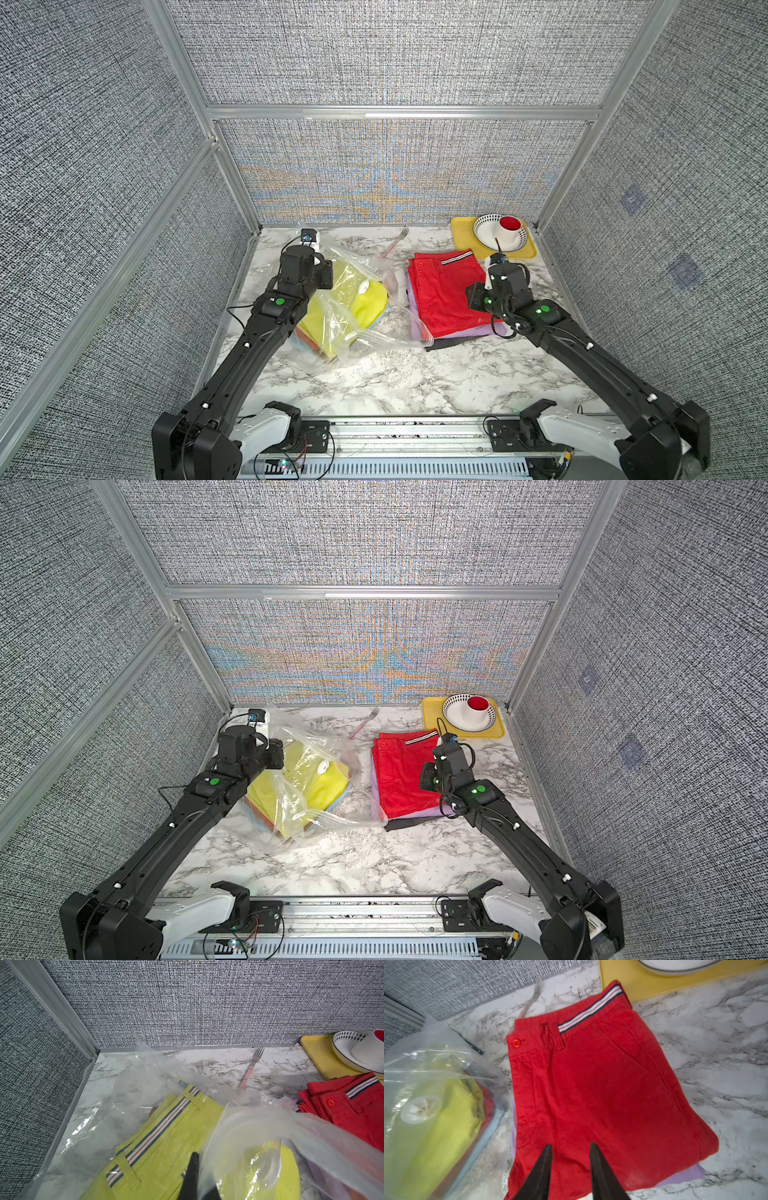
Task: Take the trousers out of the vacuum bag
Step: Place the trousers at the center of the board.
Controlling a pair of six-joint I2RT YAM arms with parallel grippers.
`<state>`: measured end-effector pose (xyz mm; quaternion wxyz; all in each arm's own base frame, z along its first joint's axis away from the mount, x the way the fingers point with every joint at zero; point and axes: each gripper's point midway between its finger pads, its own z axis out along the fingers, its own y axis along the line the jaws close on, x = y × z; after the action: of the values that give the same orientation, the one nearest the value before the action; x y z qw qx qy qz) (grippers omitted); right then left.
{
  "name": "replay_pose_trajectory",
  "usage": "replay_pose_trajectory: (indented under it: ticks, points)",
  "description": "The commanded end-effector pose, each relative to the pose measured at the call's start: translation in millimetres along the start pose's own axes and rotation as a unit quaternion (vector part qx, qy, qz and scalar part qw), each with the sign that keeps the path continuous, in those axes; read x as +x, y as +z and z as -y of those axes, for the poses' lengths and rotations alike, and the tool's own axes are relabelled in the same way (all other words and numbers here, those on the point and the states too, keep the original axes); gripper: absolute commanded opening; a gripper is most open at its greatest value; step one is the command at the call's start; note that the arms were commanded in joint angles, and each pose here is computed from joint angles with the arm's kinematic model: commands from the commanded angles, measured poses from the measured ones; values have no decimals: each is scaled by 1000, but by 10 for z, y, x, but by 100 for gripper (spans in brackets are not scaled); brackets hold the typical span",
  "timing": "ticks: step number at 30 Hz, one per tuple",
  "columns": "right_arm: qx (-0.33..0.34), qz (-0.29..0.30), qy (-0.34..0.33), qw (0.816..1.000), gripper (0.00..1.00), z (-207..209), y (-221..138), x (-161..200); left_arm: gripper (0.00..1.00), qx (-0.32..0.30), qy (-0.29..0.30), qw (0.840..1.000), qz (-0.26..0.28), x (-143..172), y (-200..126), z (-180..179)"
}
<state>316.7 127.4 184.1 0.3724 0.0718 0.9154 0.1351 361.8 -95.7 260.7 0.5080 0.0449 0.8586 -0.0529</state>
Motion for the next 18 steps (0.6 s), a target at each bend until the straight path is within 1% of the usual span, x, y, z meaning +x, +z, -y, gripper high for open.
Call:
replay_pose_trajectory:
  ticks: [1, 5, 8, 13, 15, 18]
  points:
    - [1, -17, 0, 1000, 34, -8, 179, 86, 0, 4, -1, 1000, 13, -81, -43, 9]
    - [-9, -50, 4, 999, 34, -21, 384, 304, 0, 3, 1, 1000, 11, -67, -56, 3]
    - [-21, -66, 8, 998, 34, -64, 469, 437, 0, 1, 1, 1000, 12, -72, -62, -2]
    - [-21, -90, 1, 996, 34, -118, 588, 617, 0, 4, 0, 1000, 10, -70, -42, 10]
    - [-13, -114, -3, 993, 35, -59, 658, 809, 0, 5, 0, 1000, 8, -64, -34, 14]
    - [-10, -128, -11, 992, 36, -75, 704, 913, 0, 6, 0, 1000, 9, -67, -38, 14]
